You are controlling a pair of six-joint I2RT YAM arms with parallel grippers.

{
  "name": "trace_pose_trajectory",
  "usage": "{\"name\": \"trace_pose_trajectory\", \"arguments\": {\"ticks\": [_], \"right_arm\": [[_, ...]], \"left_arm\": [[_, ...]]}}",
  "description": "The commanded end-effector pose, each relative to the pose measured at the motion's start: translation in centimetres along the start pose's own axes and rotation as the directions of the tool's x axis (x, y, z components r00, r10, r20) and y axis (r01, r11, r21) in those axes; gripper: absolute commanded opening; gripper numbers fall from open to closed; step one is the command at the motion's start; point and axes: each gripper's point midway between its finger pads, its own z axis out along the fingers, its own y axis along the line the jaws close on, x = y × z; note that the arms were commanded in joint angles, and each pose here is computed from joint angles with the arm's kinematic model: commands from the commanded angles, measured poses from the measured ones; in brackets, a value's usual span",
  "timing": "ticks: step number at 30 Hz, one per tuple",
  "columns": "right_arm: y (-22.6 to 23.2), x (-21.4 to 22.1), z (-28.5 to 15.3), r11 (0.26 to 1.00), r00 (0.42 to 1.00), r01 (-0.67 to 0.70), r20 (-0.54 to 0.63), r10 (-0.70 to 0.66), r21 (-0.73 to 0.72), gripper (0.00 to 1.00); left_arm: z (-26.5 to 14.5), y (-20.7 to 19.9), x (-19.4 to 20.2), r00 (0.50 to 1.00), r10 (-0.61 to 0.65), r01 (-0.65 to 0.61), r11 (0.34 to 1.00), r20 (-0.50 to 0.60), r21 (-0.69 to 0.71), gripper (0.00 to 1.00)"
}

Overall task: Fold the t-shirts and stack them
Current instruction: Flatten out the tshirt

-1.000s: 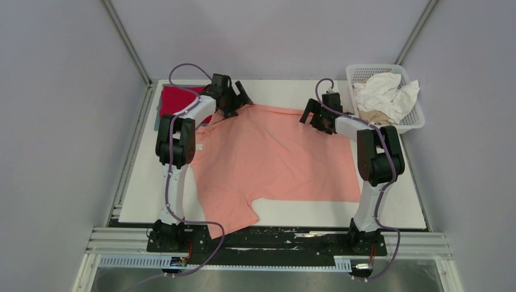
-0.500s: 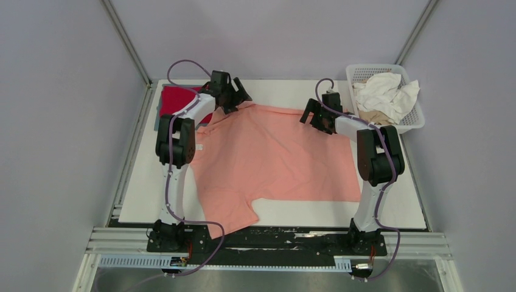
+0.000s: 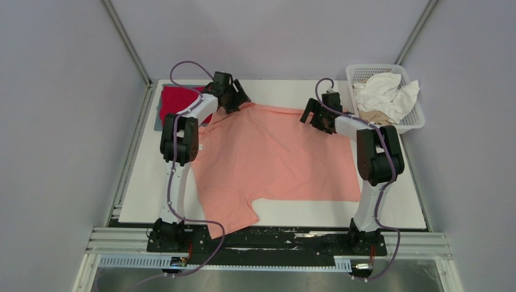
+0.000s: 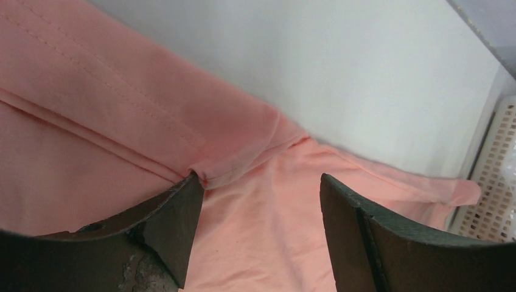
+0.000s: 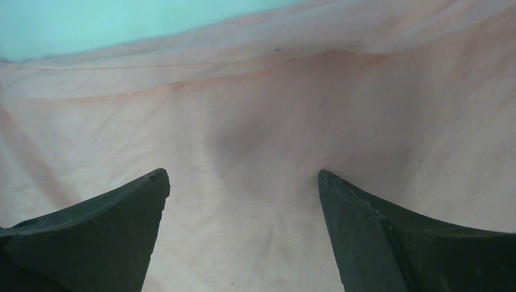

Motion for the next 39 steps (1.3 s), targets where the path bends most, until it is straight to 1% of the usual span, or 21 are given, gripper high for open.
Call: {"name": "trace_pose_trajectory", "arguments": {"ticks": [1,4,10,11,12,16,18,19,20,21,22,23,24,27,28,30,31,32,33,35,39], "right_arm": [[-1.2,0.9,0.9,0.999,0.999,0.016,-0.029,-0.014,0.044,1.0],[-1.2,1.0,1.0,0.999,0.999,0.016,-0.03,-0.015,0.045,1.0],[-1.4,1.1,1.2,0.999,0.999,0.015,-0.033,-0.014,0.05,1.0],[-1.4,1.1,1.2,0.999,0.999,0.016,-0.035,-0.015,0.05,1.0],[-1.4,1.1,1.2,0.999,0.999,0.018,-0.035,-0.016,0.051,1.0],[-1.5,1.1,1.3,0.998,0.999,0.019,-0.036,-0.017,0.052,1.0],[-1.5,1.1,1.3,0.998,0.999,0.02,-0.037,-0.018,0.053,1.0],[-1.5,1.2,1.3,0.998,0.999,0.02,-0.038,-0.018,0.054,1.0],[-1.6,1.1,1.2,0.998,0.999,0.019,-0.037,-0.017,0.054,1.0],[-1.5,1.1,1.2,0.998,0.999,0.02,-0.036,-0.018,0.053,1.0],[-1.5,1.1,1.2,0.998,0.999,0.022,-0.037,-0.02,0.053,1.0],[-1.5,1.1,1.2,0.998,0.999,0.021,-0.038,-0.019,0.054,1.0],[-1.5,1.1,1.2,0.998,0.999,0.021,-0.037,-0.019,0.053,1.0],[-1.5,1.0,1.1,0.998,0.999,0.021,-0.035,-0.019,0.053,1.0],[-1.6,1.0,1.1,0.998,0.999,0.02,-0.036,-0.018,0.055,1.0],[-1.6,1.1,1.0,0.998,0.999,0.019,-0.037,-0.017,0.054,1.0],[-1.5,1.0,0.9,0.998,0.999,0.019,-0.036,-0.017,0.053,1.0],[-1.4,0.9,0.8,0.999,0.999,0.017,-0.031,-0.015,0.051,1.0],[-1.3,0.7,0.7,0.999,0.999,0.019,-0.028,-0.017,0.049,1.0],[-1.1,0.2,0.3,0.999,1.0,0.018,-0.016,-0.017,0.043,1.0],[-0.2,-1.2,-0.4,0.999,1.0,0.024,0.019,-0.024,0.024,1.0]], "left_arm": [[0.7,-0.2,-0.1,1.0,-0.004,0.004,1.0,0.007,-0.009,0.77],[0.9,0.3,-0.4,0.999,-0.004,0.005,0.999,0.036,-0.042,0.69],[0.8,0.0,-1.7,0.996,0.011,-0.007,0.998,0.083,-0.056,0.46],[0.8,0.0,-1.9,0.996,0.014,-0.009,0.998,0.089,-0.06,0.4],[0.8,-0.1,-2.0,0.995,0.017,-0.012,0.998,0.094,-0.059,0.36],[0.8,-0.1,-3.1,0.991,0.049,-0.04,0.996,0.128,-0.073,0.09],[1.2,-0.4,-3.8,0.986,0.08,-0.07,0.995,0.148,-0.068,0.0],[1.5,-1.0,-4.4,0.981,0.095,-0.088,0.995,0.167,-0.045,0.0],[1.7,-1.6,-4.4,0.981,0.111,-0.111,0.994,0.156,-0.01,0.0],[2.2,-2.3,-5.2,0.978,0.121,-0.128,0.991,0.17,0.034,0.0],[2.4,-3.3,-5.0,0.978,0.14,-0.156,0.983,0.153,0.095,0.0],[2.8,-4.2,-6.0,0.973,0.146,-0.171,0.976,0.176,0.135,0.0],[3.0,-5.0,-6.0,0.973,0.159,-0.189,0.965,0.168,0.18,0.03],[4.0,-5.6,-7.6,0.97,0.137,-0.182,0.958,0.202,0.222,0.04],[3.9,-6.1,-8.3,0.965,0.132,-0.189,0.949,0.227,0.25,0.07],[3.8,-6.8,-8.8,0.958,0.131,-0.204,0.936,0.254,0.286,0.24],[3.6,-7.2,-9.0,0.954,0.14,-0.219,0.93,0.266,0.295,0.55],[3.3,-7.6,-9.3,0.95,0.142,-0.227,0.925,0.278,0.305,0.65],[3.1,-7.8,-9.5,0.946,0.153,-0.241,0.92,0.286,0.308,0.81],[2.2,-8.6,-9.8,0.94,0.171,-0.265,0.91,0.295,0.319,0.97],[-1.2,-10.9,-11.0,0.929,0.189,-0.298,0.892,0.318,0.34,1.0]]}}
